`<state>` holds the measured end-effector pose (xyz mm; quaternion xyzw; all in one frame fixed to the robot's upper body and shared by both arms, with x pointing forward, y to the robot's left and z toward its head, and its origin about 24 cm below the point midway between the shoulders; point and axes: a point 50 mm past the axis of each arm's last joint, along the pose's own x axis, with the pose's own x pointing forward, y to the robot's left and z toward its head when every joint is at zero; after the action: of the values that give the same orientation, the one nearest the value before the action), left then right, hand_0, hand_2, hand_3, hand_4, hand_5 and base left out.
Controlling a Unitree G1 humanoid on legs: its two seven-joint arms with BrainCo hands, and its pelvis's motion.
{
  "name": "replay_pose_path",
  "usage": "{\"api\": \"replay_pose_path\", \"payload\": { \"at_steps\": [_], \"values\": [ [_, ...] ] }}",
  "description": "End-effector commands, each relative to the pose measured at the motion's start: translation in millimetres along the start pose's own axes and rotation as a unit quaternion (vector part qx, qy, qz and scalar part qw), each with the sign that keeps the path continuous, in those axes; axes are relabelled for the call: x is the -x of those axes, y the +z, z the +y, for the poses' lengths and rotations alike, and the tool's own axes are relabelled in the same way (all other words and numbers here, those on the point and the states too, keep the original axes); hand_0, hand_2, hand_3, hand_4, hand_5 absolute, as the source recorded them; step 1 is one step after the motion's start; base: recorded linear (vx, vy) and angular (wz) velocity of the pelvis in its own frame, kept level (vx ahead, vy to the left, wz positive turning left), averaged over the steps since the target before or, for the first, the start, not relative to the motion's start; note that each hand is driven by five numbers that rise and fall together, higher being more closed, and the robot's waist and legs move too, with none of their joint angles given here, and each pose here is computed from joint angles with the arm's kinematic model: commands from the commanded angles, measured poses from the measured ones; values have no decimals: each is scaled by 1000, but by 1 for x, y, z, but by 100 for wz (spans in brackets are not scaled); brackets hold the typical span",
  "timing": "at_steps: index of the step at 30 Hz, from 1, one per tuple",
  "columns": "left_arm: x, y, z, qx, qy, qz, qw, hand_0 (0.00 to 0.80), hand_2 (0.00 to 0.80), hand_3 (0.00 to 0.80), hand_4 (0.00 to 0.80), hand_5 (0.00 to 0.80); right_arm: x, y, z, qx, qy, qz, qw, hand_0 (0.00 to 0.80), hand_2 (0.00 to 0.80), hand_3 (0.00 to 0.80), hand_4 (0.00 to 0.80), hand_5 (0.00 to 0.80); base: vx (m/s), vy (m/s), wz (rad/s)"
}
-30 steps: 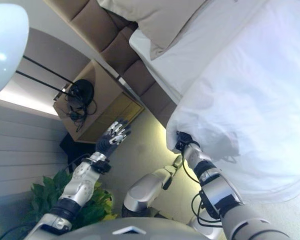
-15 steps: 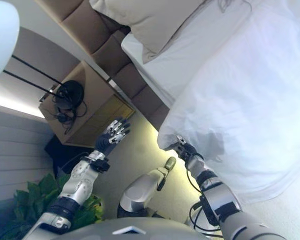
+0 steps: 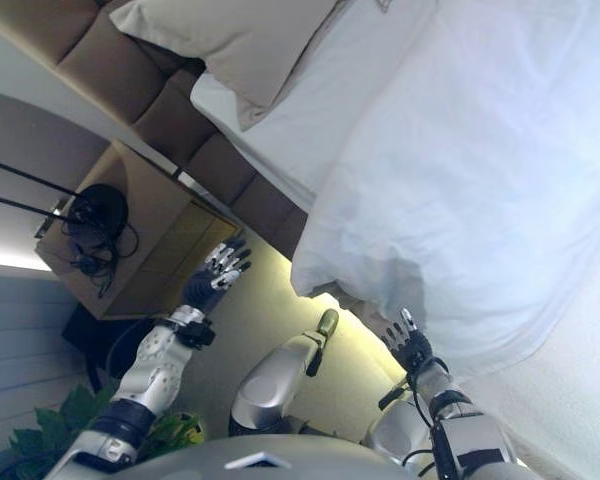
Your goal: Make the bed neatly
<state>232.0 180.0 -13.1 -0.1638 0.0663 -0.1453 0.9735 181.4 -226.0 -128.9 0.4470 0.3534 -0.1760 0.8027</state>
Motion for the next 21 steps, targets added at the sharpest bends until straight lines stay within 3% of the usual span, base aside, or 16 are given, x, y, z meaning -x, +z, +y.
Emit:
{"api": "replay_pose_path", "payload": {
  "at_steps": [1,6,10,14,21],
  "values": [
    [-5,32,3,-11,6,-87,996,0,0,0,0,0,-2,19,14,-20,49,-32,998,0,0,0,0,0,-99,11,-13],
    [-1,42,9,-52,16,-104,993,0,0,0,0,0,3,24,7,-29,60,-61,996,0,0,0,0,0,-29,-57,-7],
    [-5,58,9,-154,40,-131,979,0,0,0,0,0,7,33,4,-39,69,-82,993,0,0,0,0,0,-46,-63,-15],
    [-20,82,-2,-303,60,-186,933,0,0,0,0,0,9,41,5,-46,76,-98,991,0,0,0,0,0,-47,-62,-30],
    [-54,116,-37,-464,72,-287,835,0,0,0,0,0,7,43,13,-46,89,-101,990,0,0,0,0,0,-53,-49,-28]
  ]
}}
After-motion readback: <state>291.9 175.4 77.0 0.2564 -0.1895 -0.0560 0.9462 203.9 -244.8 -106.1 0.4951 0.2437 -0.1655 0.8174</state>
